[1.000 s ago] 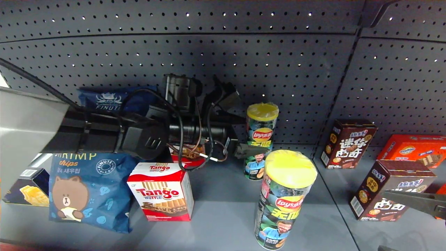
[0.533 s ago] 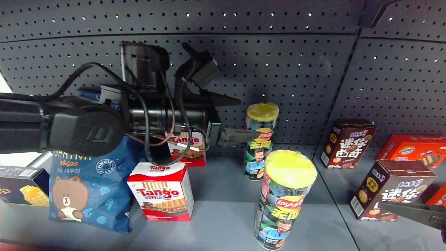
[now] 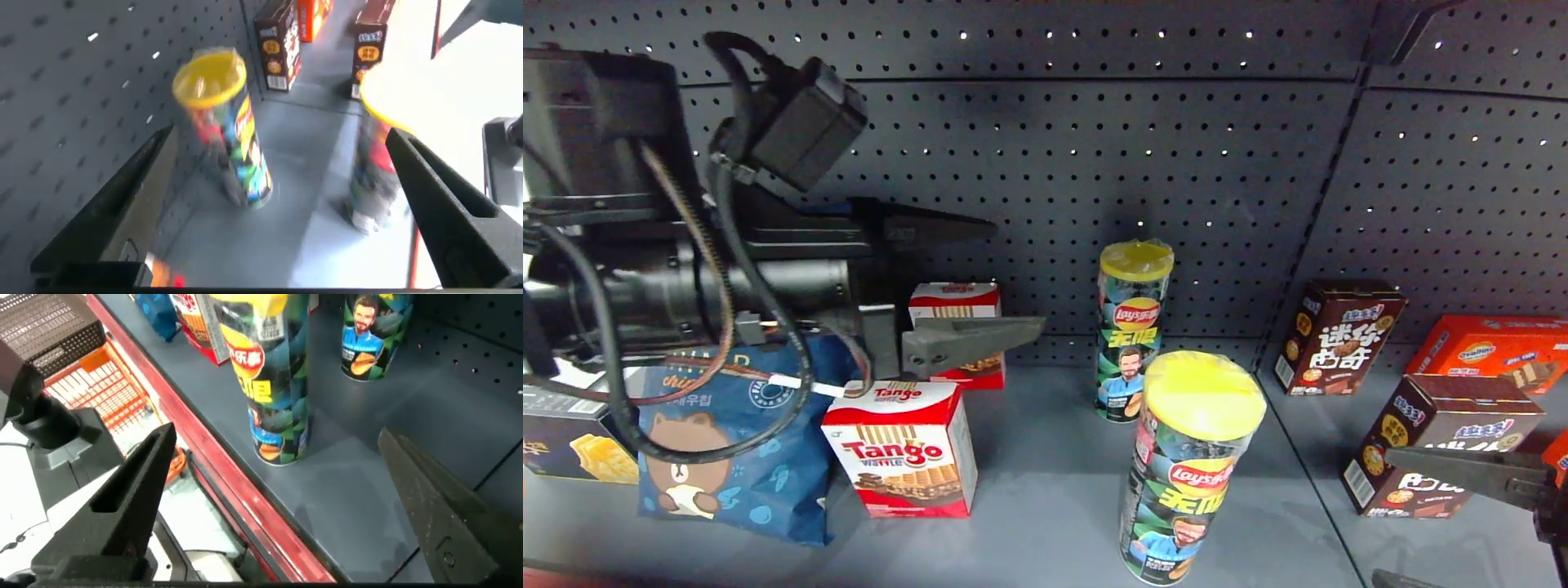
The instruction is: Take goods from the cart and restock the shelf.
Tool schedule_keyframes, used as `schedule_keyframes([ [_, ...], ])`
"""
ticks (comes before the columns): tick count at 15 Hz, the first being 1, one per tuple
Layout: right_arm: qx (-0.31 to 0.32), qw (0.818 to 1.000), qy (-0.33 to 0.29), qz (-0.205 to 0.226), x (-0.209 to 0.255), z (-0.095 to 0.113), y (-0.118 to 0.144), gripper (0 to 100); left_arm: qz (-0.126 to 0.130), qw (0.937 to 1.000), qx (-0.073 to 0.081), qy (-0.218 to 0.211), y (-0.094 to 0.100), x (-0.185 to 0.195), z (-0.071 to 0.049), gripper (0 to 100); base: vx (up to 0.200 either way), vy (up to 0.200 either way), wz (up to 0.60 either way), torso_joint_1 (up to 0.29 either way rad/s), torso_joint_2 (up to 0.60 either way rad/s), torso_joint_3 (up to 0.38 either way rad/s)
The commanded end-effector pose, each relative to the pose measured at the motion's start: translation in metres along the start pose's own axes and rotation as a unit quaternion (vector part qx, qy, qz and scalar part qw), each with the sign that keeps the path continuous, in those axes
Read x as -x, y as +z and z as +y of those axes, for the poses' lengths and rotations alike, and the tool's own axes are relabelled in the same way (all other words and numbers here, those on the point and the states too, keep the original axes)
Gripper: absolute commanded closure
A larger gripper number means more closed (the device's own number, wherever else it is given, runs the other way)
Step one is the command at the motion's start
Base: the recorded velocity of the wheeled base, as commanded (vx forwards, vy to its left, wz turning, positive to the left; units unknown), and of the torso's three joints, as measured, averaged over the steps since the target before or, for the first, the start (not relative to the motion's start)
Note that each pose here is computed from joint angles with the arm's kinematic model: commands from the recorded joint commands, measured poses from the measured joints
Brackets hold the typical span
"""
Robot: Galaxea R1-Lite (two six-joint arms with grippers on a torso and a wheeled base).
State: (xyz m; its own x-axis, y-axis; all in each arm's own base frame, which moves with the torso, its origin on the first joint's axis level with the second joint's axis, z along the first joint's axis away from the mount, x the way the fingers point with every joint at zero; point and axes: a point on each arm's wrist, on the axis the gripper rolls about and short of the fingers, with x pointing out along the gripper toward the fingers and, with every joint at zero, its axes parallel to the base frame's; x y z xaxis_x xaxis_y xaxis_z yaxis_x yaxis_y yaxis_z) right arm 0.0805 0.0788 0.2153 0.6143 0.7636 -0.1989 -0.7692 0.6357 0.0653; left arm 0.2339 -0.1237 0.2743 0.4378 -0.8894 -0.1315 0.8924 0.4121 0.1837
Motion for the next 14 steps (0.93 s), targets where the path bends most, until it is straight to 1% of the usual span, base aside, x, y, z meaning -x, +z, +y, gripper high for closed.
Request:
schedule_keyframes([
  [1,0.0,1.0,-0.007,0.004,-0.01,-0.001,0.009,0,-0.014,0.9987,-0.002,0.049,0.011,0.039,-0.023,0,0.0,0.0,0.0,0.0,0.0,0.0],
  [2,0.001,1.0,-0.021,0.001,-0.014,-0.002,0.015,0,-0.015,0.9974,0.003,0.07,0.012,0.05,-0.033,0,0.0,0.0,0.0,0.0,0.0,0.0],
  [3,0.0,0.999,-0.034,0.003,-0.02,-0.003,0.02,0,-0.016,0.9965,0.003,0.082,0.01,0.059,-0.039,0,0.0,0.0,0.0,0.0,0.0,0.0],
  [4,0.0,0.999,-0.038,0.004,-0.024,-0.003,0.023,0,-0.017,0.9958,0.004,0.09,0.01,0.065,-0.043,0,0.0,0.0,0.0,0.0,0.0,0.0],
  [5,0.001,0.999,-0.044,0.017,-0.031,-0.003,0.022,0,-0.019,0.9918,0.011,0.126,0.01,0.078,-0.049,0,0.0,0.0,0.0,0.0,0.0,0.0],
  [6,0.004,0.998,-0.055,0.031,-0.038,-0.001,0.02,0,-0.025,0.9869,0.027,0.157,0.009,0.091,-0.058,0,0.0,0.0,0.0,0.0,0.0,0.0],
  [7,0.006,0.997,-0.061,0.036,-0.043,0.002,0.018,0,-0.024,0.9834,0.044,0.174,0.006,0.101,-0.065,0,0.0,0.0,0.0,0.0,0.0,0.0],
  [8,0.01,0.998,-0.056,0.037,-0.044,0.008,0.018,0,-0.017,0.9802,0.06,0.188,0.004,0.113,-0.075,0,0.0,0.0,0.0,0.0,0.0,0.0],
  [9,0.014,0.998,-0.049,0.038,-0.043,0.011,0.016,0,-0.009,0.9774,0.073,0.198,0.003,0.122,-0.083,0,0.0,0.0,0.0,0.0,0.0,0.0],
  [10,0.016,0.998,-0.048,0.038,-0.04,0.012,0.015,0,-0.001,0.975,0.08,0.207,0.002,0.129,-0.09,0,0.0,0.0,0.0,0.0,0.0,0.0],
  [11,0.016,0.998,-0.05,0.037,-0.039,0.011,0.014,0,0.006,0.9735,0.084,0.213,-0.002,0.132,-0.093,0,0.0,0.0,0.0,0.0,0.0,0.0],
  [12,0.016,0.998,-0.051,0.042,-0.038,0.011,0.011,0,0.018,0.9715,0.09,0.219,-0.011,0.134,-0.097,0,0.0,0.0,0.0,0.0,0.0,0.0],
  [13,0.017,0.997,-0.049,0.051,-0.039,0.011,0.007,0,0.027,0.9699,0.092,0.224,-0.021,0.136,-0.102,0,0.0,0.0,0.0,0.0,0.0,0.0],
  [14,0.021,0.997,-0.046,0.063,-0.039,0.011,-0.001,0,0.03,0.9687,0.091,0.229,-0.025,0.139,-0.106,0,0.0,0.0,0.0,0.0,0.0,0.0],
])
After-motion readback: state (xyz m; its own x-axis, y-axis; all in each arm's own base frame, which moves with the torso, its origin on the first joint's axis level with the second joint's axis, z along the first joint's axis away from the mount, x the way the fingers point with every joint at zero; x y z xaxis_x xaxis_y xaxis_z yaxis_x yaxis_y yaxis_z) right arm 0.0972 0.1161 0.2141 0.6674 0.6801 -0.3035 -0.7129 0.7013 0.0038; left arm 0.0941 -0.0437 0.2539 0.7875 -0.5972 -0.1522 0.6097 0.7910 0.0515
